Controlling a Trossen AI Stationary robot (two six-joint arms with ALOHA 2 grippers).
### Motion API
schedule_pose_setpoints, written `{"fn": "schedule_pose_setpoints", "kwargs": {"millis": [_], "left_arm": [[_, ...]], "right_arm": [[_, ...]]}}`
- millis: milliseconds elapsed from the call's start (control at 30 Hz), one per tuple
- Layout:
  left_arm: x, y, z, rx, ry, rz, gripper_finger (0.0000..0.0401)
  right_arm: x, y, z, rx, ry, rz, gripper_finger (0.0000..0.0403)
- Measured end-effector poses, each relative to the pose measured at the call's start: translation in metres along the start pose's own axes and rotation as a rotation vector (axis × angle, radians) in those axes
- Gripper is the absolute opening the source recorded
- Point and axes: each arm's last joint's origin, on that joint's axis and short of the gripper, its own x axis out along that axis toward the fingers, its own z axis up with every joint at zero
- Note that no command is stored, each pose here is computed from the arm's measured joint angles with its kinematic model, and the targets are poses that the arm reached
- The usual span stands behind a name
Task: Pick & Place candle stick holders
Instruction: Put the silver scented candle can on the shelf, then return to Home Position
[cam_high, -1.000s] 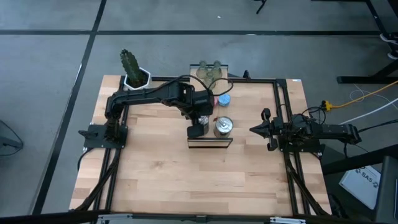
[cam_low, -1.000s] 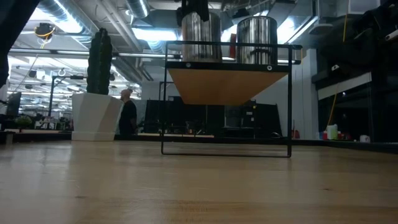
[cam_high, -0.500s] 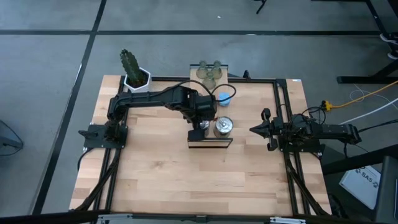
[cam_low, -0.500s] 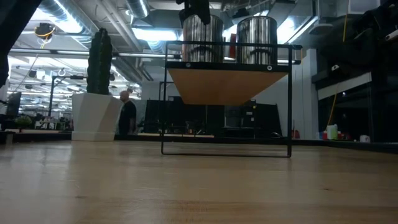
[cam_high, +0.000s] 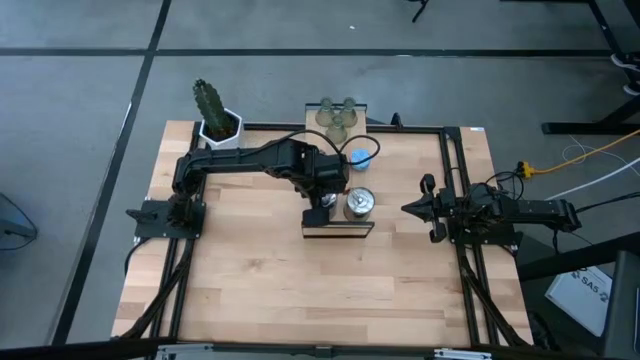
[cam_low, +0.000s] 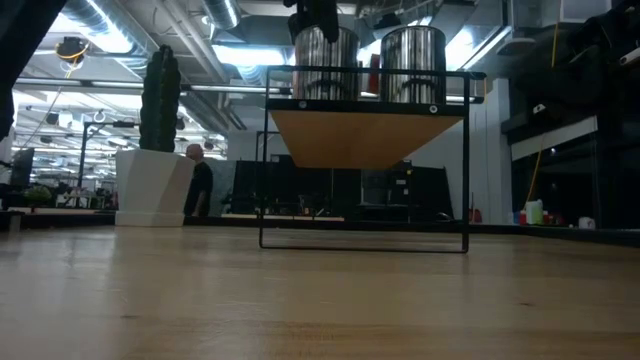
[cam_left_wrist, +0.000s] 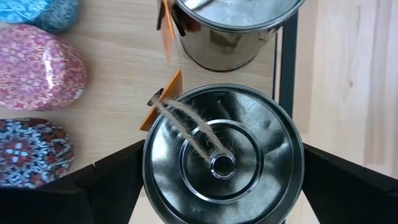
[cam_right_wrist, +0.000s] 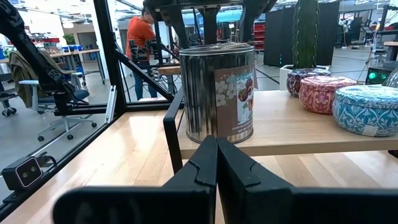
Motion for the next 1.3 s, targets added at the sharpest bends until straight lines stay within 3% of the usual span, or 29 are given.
{"fn": "schedule_pose_setpoints", "kwargs": {"millis": [367, 600, 800, 1067, 1300], "left_arm": [[-0.007, -0.002, -0.001, 0.006, -0.018, 0.010, 0.0397], [-0.033, -0.001, -0.001, 0.005, -0.050, 0.008, 0.0398], [-0.050, 0.001, -0.010, -0.002, 0.010, 0.053, 0.0391], [-0.084, -0.002, -0.024, -0.002, -0.063, 0.065, 0.0330], [-0.091, 0.003, -0.055, 0.002, -0.009, 0.128, 0.0256]], "right_arm": [[0.000, 0.000, 0.000, 0.000, 0.000, 0.000, 0.0005], [0.000, 0.000, 0.000, 0.000, 0.000, 0.000, 0.0005], [0.000, 0.000, 0.000, 0.000, 0.000, -0.001, 0.0005], [0.000, 0.000, 0.000, 0.000, 0.000, -0.001, 0.0005], [0.000, 0.000, 0.000, 0.000, 0.000, 0.000, 0.0005]]}}
